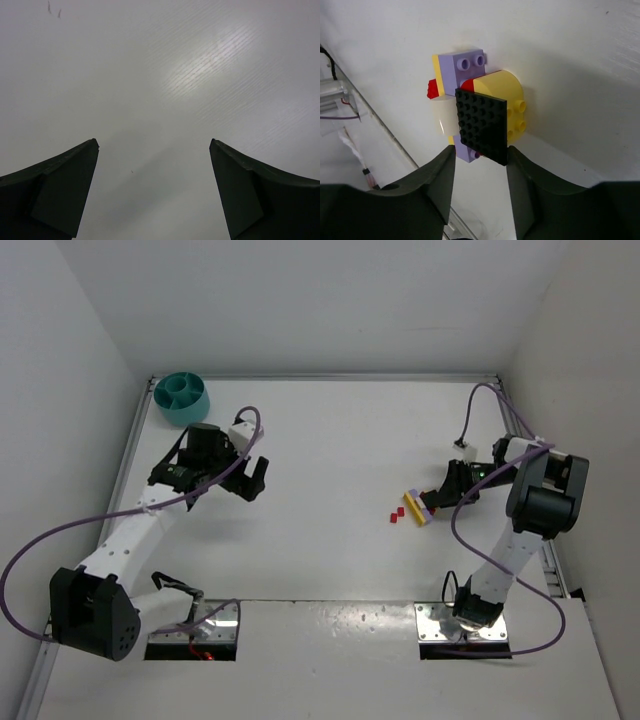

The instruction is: Sort the legos into containers by color

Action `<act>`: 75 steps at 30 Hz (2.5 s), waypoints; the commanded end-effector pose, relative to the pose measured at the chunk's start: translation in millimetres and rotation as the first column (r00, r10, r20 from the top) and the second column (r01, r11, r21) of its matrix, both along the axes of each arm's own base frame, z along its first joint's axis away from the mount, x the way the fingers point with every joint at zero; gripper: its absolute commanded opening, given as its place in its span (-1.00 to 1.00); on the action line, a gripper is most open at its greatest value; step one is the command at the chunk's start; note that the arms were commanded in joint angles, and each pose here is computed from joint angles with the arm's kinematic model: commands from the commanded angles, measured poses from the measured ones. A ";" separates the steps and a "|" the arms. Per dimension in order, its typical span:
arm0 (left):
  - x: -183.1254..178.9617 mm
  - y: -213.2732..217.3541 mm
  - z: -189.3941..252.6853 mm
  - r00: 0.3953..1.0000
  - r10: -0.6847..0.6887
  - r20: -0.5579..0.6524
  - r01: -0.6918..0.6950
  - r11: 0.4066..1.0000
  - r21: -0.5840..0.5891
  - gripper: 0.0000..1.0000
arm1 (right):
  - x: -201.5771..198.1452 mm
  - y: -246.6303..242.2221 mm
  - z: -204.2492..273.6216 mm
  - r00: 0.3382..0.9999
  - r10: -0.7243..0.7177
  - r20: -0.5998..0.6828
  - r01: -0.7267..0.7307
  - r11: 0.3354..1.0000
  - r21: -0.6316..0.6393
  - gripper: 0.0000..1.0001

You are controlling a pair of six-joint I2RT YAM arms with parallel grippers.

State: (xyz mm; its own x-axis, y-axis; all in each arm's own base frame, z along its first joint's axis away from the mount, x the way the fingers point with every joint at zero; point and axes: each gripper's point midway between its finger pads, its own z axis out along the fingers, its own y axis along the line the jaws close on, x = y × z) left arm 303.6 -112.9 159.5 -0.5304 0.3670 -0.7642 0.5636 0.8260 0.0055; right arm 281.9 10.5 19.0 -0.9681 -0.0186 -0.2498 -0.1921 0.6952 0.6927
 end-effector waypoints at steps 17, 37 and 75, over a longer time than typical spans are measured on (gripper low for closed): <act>4.2 -11.5 20.2 0.997 -0.048 0.067 0.051 0.998 -0.034 1.00 | 16.8 -11.8 52.1 0.978 0.024 0.206 -0.022 1.000 -0.011 -1.00; -28.8 -99.3 113.4 0.914 -0.386 0.130 0.399 0.789 -0.467 0.94 | 5.1 137.6 177.2 0.854 0.282 0.437 -0.447 0.829 0.337 -1.00; -50.8 -153.1 87.7 0.816 -0.578 0.025 0.466 0.630 -0.621 -0.28 | -16.1 293.1 194.5 0.600 0.609 0.519 -0.766 0.625 0.153 -1.00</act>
State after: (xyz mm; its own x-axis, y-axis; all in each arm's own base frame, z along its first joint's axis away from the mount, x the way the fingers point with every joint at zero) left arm 254.1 -261.4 239.9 -0.5669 0.1493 -0.8102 0.8165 0.2321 -0.5286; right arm 260.3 294.8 200.5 -0.5583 -0.4959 -0.6651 -0.7702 0.0121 0.6376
